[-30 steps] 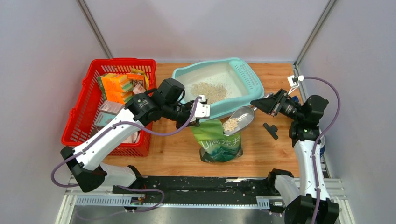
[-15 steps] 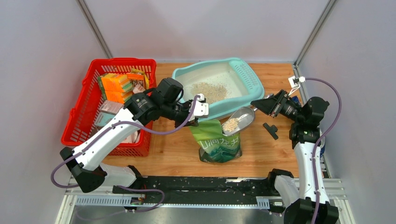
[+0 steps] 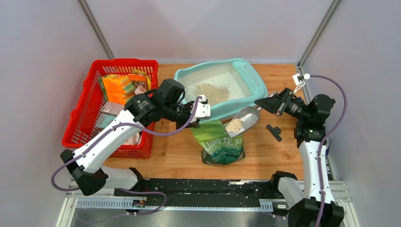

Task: Fill the litter box with clean litter

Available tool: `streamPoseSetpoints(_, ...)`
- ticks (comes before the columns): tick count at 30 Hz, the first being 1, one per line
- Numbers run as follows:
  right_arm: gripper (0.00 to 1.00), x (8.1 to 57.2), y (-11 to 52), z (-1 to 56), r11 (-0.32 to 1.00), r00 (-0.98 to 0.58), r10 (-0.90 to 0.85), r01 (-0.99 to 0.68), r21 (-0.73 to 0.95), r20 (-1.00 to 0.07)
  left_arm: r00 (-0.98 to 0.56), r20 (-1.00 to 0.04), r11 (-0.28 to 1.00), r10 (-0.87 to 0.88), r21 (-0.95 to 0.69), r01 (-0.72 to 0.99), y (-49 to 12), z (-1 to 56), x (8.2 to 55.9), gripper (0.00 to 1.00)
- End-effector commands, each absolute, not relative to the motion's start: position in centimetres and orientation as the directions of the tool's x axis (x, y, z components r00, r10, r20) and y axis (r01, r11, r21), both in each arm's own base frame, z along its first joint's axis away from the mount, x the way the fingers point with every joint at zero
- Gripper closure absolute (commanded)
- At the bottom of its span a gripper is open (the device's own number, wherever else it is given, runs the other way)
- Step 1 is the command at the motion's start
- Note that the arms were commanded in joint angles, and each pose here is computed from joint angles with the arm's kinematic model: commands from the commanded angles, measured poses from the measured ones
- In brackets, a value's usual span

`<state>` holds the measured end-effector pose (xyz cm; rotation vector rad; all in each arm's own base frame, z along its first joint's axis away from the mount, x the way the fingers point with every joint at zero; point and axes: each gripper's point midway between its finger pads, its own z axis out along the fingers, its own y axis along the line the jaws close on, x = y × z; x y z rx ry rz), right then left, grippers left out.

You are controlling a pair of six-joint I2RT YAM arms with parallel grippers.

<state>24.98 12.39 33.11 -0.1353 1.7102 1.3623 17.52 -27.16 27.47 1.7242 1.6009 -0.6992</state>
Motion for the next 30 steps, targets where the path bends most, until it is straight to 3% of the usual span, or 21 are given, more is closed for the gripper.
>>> streamPoseSetpoints(1, 1.00, 24.1, 12.7, 34.9, 0.346, -0.594, 0.406, -0.604, 0.718, -0.695, 0.113, -0.769, 0.027, 0.629, 0.167, 0.986, -25.6, 29.3, 17.7, 1.00)
streamPoseSetpoints(15, 1.00, 28.6, 11.9, 38.3, 0.294, -0.581, 0.480, -0.600, 0.744, -0.658, 0.105, -0.767, 0.014, 0.633, 0.147, 0.989, -25.9, 28.9, 17.7, 1.00)
streamPoseSetpoints(23, 1.00, 39.7, 10.1, 37.8, 0.260, -0.552, 0.593, -0.557, 0.789, -0.586, 0.092, -0.757, -0.018, 0.647, 0.106, 0.994, -25.8, 28.2, 17.0, 1.00)
streamPoseSetpoints(28, 1.00, 46.7, 10.6, 37.8, 0.378, -0.426, 0.546, -0.643, 0.666, -0.721, 0.096, -0.740, -0.028, 0.665, 0.103, 0.994, -25.9, 27.8, 17.3, 1.00)
streamPoseSetpoints(30, 1.00, 49.6, 11.8, 34.5, 0.439, -0.440, 0.494, -0.618, 0.652, -0.750, 0.091, -0.738, -0.028, 0.669, 0.098, 0.995, -26.0, 27.6, 17.4, 1.00)
